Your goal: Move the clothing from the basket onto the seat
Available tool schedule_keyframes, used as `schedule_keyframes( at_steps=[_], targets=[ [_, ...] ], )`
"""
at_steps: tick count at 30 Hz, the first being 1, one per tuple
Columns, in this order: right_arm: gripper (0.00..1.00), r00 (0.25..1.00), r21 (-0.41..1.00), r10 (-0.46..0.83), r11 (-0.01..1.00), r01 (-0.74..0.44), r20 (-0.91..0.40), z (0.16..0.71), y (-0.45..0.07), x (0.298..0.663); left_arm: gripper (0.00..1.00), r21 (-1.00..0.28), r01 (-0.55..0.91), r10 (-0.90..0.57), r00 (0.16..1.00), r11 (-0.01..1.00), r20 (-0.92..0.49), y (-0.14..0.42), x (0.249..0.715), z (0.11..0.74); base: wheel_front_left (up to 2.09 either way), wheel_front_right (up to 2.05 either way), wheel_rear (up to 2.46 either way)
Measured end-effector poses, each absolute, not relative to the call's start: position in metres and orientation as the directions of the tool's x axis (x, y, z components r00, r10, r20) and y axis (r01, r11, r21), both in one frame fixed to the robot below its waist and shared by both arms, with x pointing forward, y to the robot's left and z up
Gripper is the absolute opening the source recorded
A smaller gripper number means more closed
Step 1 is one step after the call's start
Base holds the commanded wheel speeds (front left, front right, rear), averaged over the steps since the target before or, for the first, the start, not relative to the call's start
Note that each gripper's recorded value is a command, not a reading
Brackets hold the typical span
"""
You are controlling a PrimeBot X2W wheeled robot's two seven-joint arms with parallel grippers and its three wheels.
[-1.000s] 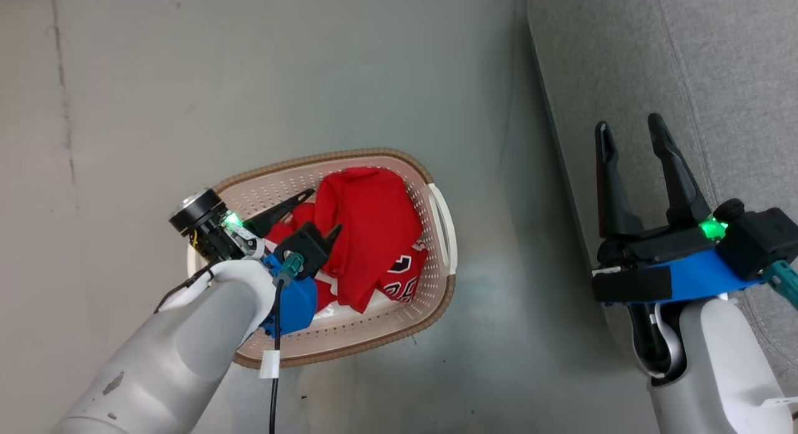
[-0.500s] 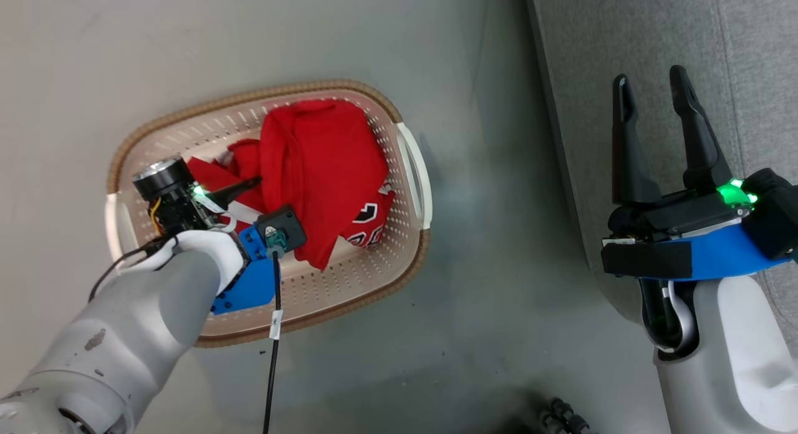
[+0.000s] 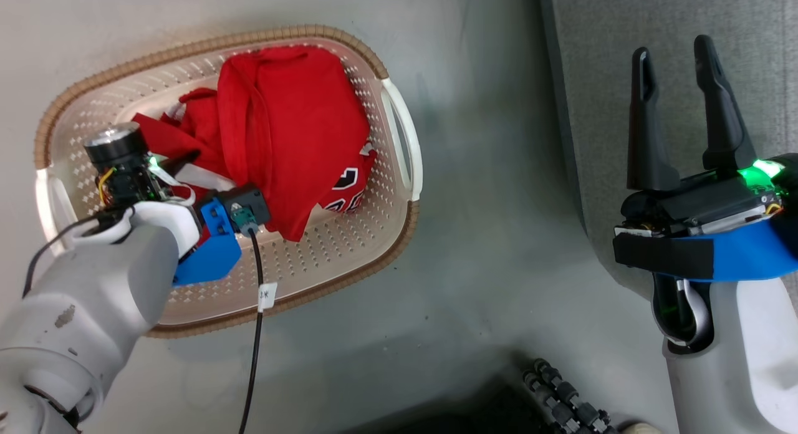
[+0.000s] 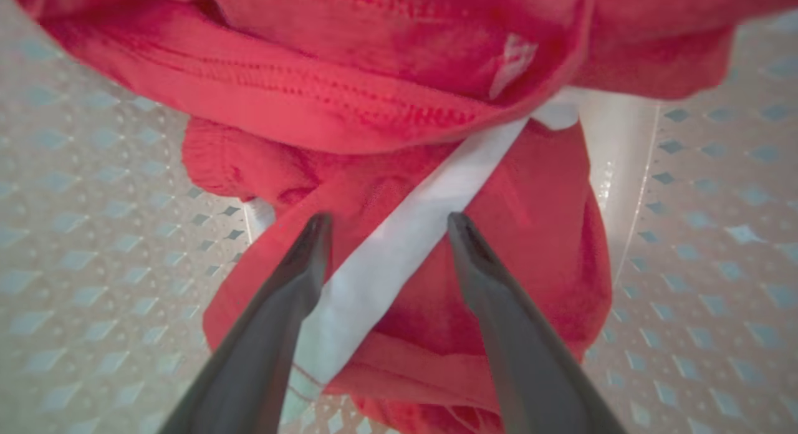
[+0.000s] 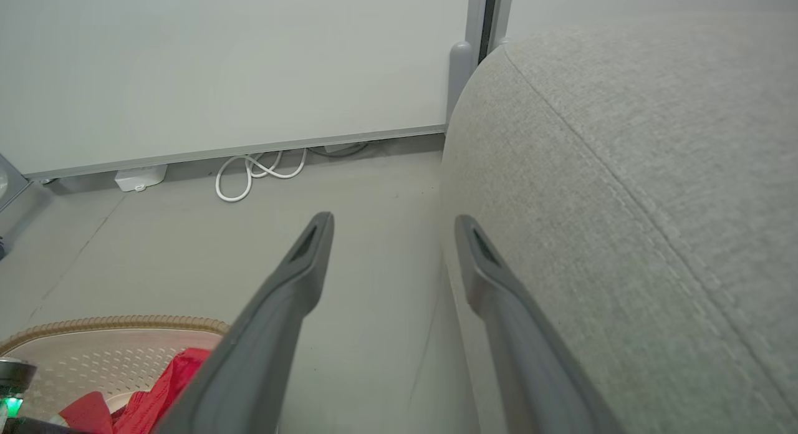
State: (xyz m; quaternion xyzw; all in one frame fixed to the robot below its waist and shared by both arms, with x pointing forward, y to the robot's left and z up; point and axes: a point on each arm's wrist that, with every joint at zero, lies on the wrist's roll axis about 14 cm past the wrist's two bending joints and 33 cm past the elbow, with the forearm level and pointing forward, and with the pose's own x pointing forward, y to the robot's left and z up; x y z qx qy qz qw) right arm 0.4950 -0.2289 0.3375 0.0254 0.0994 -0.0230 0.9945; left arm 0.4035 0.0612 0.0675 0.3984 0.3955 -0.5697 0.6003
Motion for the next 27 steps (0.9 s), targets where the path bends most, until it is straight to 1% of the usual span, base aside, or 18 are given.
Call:
schedule_keyframes(
  at_steps=[7,10,20,21,22,23,27],
  targets=[
    [1.00,0.975,0.040,-0.033,0.998,0.043,-0.222,0.321,-0.227,0.495,1.00,0.000,1.000,-0.303,-0.001,-0.003,-0.953,0.072,0.394,0.042,0.00,0.00,0.00],
    [1.00,0.974,0.037,-0.032,0.998,0.041,-0.223,0.318,-0.227,0.496,1.00,-0.016,1.000,-0.285,-0.011,0.016,-0.958,0.073,0.392,0.035,0.00,0.00,0.00],
    [1.00,0.977,0.026,-0.035,0.999,0.042,-0.208,0.320,-0.229,0.497,1.00,-0.048,0.998,-0.212,-0.041,0.031,-0.976,0.077,0.381,0.023,0.00,0.00,0.00],
    [1.00,0.977,0.025,-0.037,0.999,0.043,-0.209,0.320,-0.229,0.496,0.72,-0.050,0.998,-0.207,-0.043,0.031,-0.977,0.077,0.380,0.023,0.00,0.00,0.00],
    [1.00,0.977,0.025,-0.038,0.999,0.044,-0.209,0.320,-0.230,0.496,0.29,-0.052,0.998,-0.202,-0.045,0.031,-0.978,0.077,0.379,0.023,0.00,0.00,0.00],
    [1.00,0.977,0.023,-0.037,0.999,0.043,-0.209,0.320,-0.230,0.497,0.00,-0.054,0.998,-0.200,-0.046,0.031,-0.979,0.077,0.379,0.022,0.00,0.00,0.00],
    [1.00,0.976,0.021,-0.034,0.999,0.039,-0.214,0.317,-0.228,0.496,0.00,-0.061,0.998,-0.195,-0.053,0.035,-0.979,0.077,0.376,0.022,0.00,0.00,0.00]
  ],
)
